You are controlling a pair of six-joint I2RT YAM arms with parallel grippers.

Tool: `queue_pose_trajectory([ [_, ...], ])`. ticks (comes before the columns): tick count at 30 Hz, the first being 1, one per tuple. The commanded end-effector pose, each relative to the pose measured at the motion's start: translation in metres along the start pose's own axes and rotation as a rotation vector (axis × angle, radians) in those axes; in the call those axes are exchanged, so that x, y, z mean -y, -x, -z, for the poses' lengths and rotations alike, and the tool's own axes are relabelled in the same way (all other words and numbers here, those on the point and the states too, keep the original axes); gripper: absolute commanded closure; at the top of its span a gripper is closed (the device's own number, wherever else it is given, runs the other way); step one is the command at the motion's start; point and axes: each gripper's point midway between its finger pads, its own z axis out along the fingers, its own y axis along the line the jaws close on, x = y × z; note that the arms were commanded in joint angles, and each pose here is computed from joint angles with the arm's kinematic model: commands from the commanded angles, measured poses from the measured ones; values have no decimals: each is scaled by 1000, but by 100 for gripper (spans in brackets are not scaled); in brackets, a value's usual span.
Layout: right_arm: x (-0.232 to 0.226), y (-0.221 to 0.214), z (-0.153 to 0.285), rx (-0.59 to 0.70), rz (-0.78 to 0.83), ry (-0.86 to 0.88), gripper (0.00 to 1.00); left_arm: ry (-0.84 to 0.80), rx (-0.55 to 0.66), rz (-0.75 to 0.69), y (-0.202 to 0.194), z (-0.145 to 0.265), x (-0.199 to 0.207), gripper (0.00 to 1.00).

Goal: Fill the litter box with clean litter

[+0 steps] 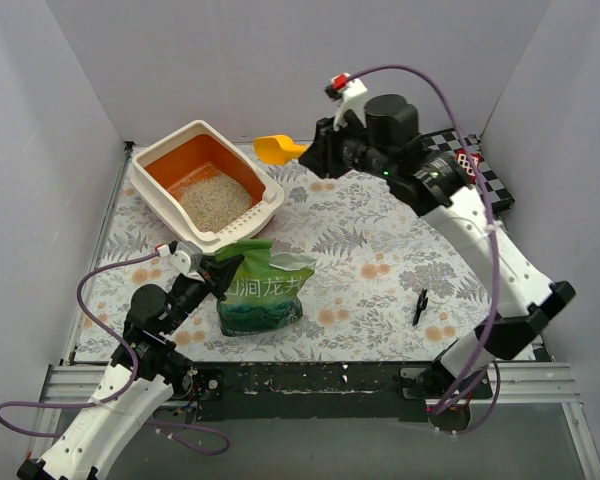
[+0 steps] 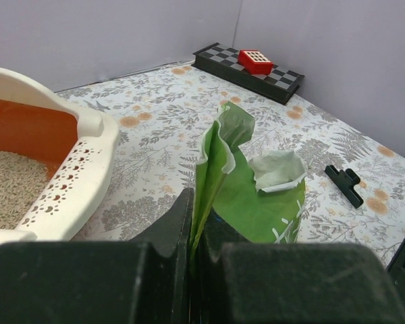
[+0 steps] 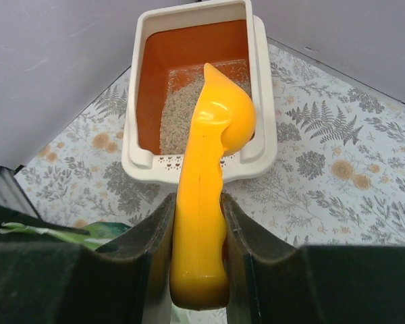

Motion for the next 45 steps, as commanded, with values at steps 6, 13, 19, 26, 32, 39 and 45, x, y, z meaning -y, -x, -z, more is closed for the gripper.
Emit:
queue_pose_trajectory([
  [6, -10, -67, 116, -183, -138, 82, 99, -168, 5, -12, 9, 1, 30, 100],
  [13, -32, -94, 174, -261, -180, 151, 99, -240, 18, -2, 12, 4, 43, 100],
  [19, -42, -107, 195, -288, -204, 189, 99, -252, 21, 2, 12, 4, 45, 100],
  [26, -43, -120, 179, -316, -229, 214, 99, -251, 32, 1, 14, 6, 45, 100],
  [32, -43, -127, 163, -347, -237, 237, 99, -264, 34, 5, 15, 7, 48, 100],
  [39, -49, -140, 146, -412, -248, 297, 99, -294, 32, 5, 14, 8, 53, 100],
  [45, -55, -165, 128, -550, -270, 312, 99, -294, 29, 3, 13, 8, 53, 100],
])
